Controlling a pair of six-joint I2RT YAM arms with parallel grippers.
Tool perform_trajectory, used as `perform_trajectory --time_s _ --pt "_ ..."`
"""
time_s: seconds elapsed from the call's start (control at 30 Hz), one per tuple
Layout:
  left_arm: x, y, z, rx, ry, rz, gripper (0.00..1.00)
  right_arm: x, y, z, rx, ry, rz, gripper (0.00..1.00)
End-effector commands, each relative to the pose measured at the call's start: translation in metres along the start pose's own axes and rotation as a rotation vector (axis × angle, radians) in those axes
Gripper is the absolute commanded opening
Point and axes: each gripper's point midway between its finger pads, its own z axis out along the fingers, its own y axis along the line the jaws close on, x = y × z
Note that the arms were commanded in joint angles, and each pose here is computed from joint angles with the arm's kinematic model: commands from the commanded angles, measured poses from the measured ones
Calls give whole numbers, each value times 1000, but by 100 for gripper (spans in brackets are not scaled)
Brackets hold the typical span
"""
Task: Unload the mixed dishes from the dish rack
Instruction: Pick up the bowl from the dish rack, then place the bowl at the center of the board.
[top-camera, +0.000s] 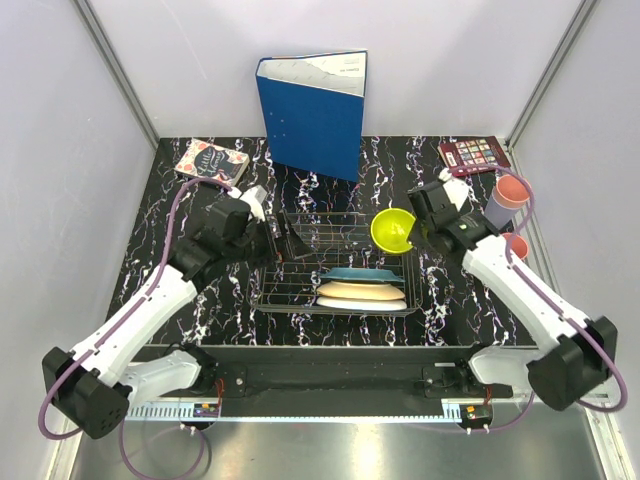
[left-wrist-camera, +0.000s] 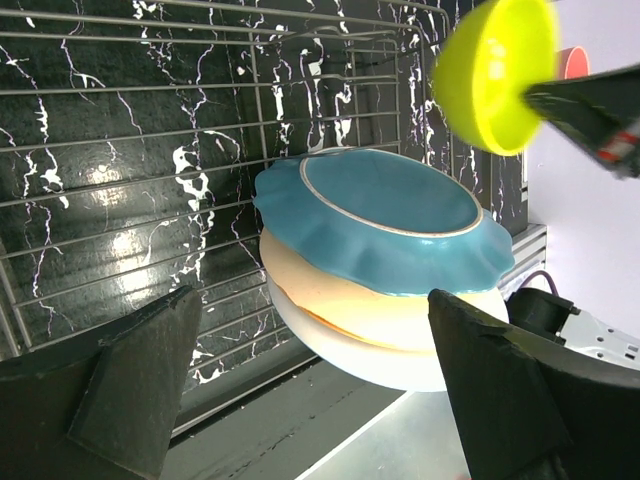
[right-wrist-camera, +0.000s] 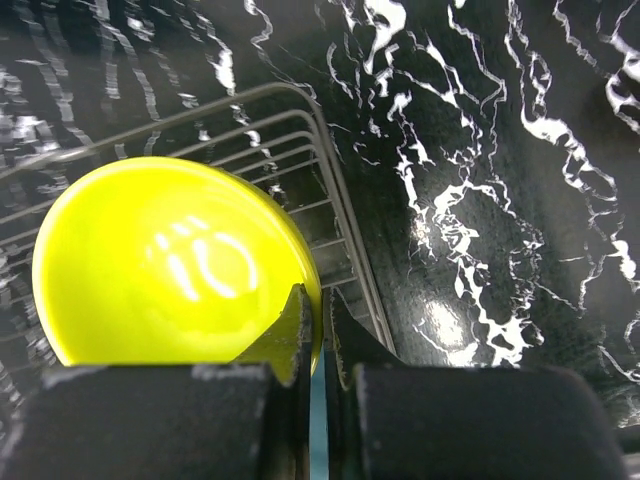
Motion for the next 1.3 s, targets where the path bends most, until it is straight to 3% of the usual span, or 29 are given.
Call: perform_trajectory --time_s 0.0,0.17,0.27,0.47,0.67,1.07,1.27 --pt "-13 -13 -1 38 -40 18 99 -42 11 -51 -115 -114 -18 0" --pt "-28 -15 -1 15 -84 51 99 -59 48 -93 -341 -105 -186 0" --pt "-48 -25 -10 11 -139 124 99 -64 58 -107 -385 -83 -312 0" --pt "-94 -69 -31 69 -237 222 99 -61 74 -112 -392 -65 -415 0" --pt "-113 -102 -27 118 -244 224 99 -55 97 -103 -387 -41 -447 0" --pt "-86 -104 20 77 -131 227 99 -64 142 -108 -468 -52 -471 0" --pt "-84 -97 26 54 -123 221 90 -60 145 -111 -489 -42 -476 0"
